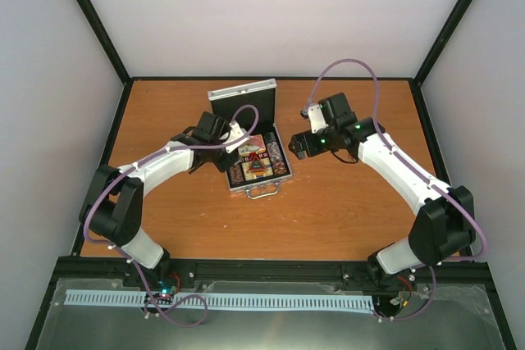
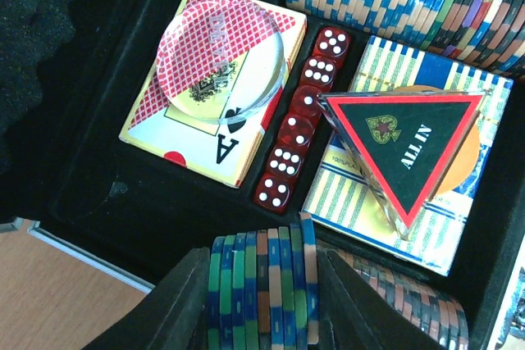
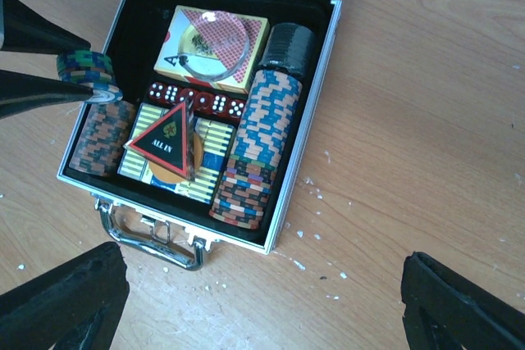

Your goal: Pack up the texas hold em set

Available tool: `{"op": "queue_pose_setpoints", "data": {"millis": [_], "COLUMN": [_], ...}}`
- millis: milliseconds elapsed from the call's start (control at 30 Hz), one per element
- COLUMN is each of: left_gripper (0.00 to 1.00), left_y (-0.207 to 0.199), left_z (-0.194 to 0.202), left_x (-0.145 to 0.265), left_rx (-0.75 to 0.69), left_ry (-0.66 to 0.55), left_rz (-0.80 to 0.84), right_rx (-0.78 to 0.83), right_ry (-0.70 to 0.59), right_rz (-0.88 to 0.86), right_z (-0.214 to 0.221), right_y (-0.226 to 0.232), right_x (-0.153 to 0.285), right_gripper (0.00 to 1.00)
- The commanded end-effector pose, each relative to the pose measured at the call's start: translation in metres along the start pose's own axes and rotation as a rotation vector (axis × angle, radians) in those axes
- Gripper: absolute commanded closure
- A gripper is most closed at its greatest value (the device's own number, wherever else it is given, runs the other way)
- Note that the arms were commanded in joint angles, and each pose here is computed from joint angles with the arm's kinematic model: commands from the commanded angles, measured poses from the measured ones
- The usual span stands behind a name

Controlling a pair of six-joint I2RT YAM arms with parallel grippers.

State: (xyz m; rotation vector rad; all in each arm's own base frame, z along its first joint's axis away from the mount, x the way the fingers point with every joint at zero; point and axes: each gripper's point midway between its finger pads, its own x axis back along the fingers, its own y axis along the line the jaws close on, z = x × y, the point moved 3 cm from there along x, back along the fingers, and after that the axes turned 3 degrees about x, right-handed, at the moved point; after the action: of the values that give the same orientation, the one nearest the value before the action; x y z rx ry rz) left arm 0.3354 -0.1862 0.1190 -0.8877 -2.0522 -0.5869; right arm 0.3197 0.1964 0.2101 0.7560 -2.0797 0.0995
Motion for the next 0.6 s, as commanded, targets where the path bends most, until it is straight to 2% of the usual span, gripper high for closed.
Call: {"op": "queue_pose_setpoints", "data": {"millis": [0,267,433,567], "left_gripper": [0.87,0.89,0.89,0.88], "left_y": [0.0,0.014,0.015,0.008], "left_z": [-0.003,-0.016,-0.014,-0.01], "left_x": [-0.004,0.016,0.013,0.003], "left_rx": [-0.064,-0.077,-0.084,-0.073], "left_ry": [-0.025,-0.092,-0.086,-0.061], "left_rz": [-0.021,-0.139,-0.145,-0.083], "right_rx": [-0.009,-0.019,-0.026,-0.029], "right_ry": [-0.039,-0.039,-0.04,-0.037], "right_rz": [-0.003,-0.015,-0.027,-0.027], "right_z": [-0.003,-0.001,-0.001,0.0], "right_y": [-0.001,0.001,0.002,0.002], "right_x": [0.009,0.008,0.007,0.008], "right_gripper": [0.1,0.09,0.09,0.09]}}
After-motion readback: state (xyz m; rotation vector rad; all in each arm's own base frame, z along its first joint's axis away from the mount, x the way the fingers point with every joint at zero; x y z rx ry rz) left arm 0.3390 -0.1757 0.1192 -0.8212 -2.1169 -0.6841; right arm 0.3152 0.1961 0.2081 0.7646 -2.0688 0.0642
